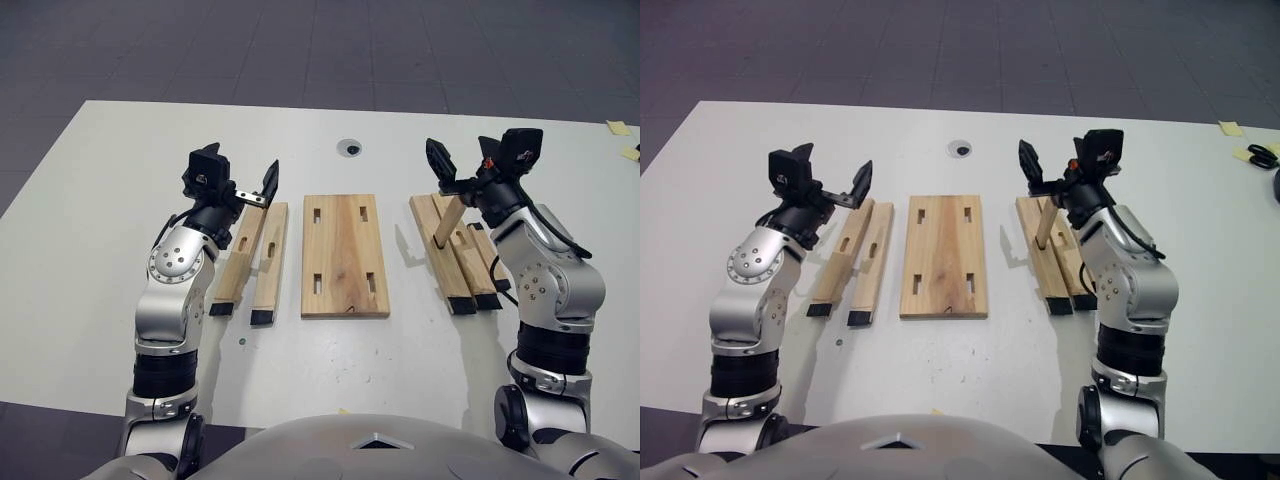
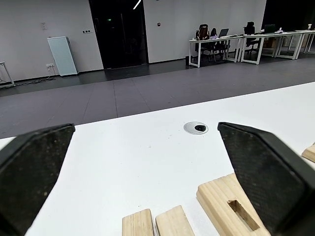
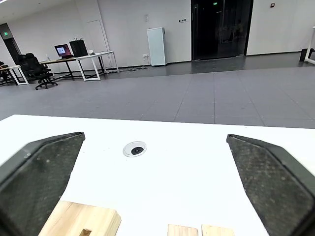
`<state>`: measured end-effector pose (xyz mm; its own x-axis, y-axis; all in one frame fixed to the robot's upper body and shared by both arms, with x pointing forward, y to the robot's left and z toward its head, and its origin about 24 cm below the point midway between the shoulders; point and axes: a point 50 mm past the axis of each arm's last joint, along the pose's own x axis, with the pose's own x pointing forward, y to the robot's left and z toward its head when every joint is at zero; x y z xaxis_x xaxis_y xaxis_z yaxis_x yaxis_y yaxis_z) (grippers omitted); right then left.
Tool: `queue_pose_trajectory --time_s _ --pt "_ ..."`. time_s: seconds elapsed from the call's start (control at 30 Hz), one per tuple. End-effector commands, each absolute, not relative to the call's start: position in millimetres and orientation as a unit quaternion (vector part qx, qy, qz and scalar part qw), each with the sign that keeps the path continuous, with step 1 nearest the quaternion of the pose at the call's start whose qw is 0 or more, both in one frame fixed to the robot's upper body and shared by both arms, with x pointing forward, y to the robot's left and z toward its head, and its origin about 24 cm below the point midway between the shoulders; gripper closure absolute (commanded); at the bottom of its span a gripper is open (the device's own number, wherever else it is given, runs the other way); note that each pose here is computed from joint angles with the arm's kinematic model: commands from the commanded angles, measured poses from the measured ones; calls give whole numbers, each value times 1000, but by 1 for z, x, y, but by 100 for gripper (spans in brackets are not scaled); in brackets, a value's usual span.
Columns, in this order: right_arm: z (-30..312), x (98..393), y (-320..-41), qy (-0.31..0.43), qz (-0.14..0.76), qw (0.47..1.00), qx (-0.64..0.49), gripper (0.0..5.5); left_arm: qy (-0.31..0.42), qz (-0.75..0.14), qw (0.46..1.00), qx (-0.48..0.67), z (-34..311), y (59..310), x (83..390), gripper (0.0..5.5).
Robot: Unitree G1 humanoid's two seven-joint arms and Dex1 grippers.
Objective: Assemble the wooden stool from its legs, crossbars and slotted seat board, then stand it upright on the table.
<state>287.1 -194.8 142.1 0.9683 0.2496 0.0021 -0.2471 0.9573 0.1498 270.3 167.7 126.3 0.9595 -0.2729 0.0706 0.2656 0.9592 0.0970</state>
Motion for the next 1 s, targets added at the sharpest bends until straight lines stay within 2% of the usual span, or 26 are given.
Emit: queue_pose_trajectory --time_s 0.03,0.37,0.47,0.67,0.73,0.83,1.0 --pt "139 288 -195 16 122 989 76 15 -38 -140 988 46 126 167 270 10" --pt "197 296 -185 -80 158 980 87 15 -39 -141 988 47 127 167 271 10" --pt "188 295 -186 -64 158 982 80 15 -39 -141 988 47 126 167 271 10" --pt "130 284 -186 58 155 984 64 15 -38 -138 989 48 125 168 271 10" --pt "121 279 -188 78 150 984 60 15 -37 -138 989 48 125 168 271 10" --pt "127 281 -186 57 152 984 75 15 -36 -140 988 47 124 167 270 10" --pt "164 288 -182 -39 180 973 140 15 -34 -140 989 43 122 165 269 10"
